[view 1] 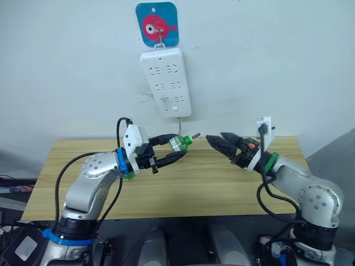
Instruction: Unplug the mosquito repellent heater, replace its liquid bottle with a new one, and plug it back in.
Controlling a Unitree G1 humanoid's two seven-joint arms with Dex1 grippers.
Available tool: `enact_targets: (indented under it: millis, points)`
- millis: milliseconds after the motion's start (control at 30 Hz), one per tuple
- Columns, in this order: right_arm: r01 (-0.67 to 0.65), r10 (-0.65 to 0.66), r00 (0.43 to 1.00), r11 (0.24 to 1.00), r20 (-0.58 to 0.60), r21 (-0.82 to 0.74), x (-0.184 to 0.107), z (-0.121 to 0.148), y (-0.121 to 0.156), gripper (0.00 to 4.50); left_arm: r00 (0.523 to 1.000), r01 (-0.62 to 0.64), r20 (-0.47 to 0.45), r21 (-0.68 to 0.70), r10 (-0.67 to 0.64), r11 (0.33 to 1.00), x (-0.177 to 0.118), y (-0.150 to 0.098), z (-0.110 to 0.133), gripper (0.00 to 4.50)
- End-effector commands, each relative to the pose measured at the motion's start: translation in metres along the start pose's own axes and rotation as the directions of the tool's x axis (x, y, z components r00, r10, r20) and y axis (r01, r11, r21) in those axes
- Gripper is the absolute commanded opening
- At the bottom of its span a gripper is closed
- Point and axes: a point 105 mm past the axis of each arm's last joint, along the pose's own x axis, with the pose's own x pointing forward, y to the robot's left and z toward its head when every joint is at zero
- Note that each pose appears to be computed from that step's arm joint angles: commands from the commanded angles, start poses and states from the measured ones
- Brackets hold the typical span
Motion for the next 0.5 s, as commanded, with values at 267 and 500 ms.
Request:
enact_targets:
  millis: [267, 500]
  points:
    - [-0.12, 0.106, 0.991, 0.974, 0.082, 0.191, 0.035, -0.005, 0.036, 4.5, 0.989, -0.069, 0.14, 0.151, 0.048, 0.986, 0.02, -0.003, 0.019, 2.26]
    - [-0.206, 0.182, 0.975, 0.952, 0.124, 0.227, 0.039, 0.003, 0.049, 3.56, 0.989, -0.071, 0.143, 0.171, 0.046, 0.983, 0.02, -0.004, 0.018, 2.26]
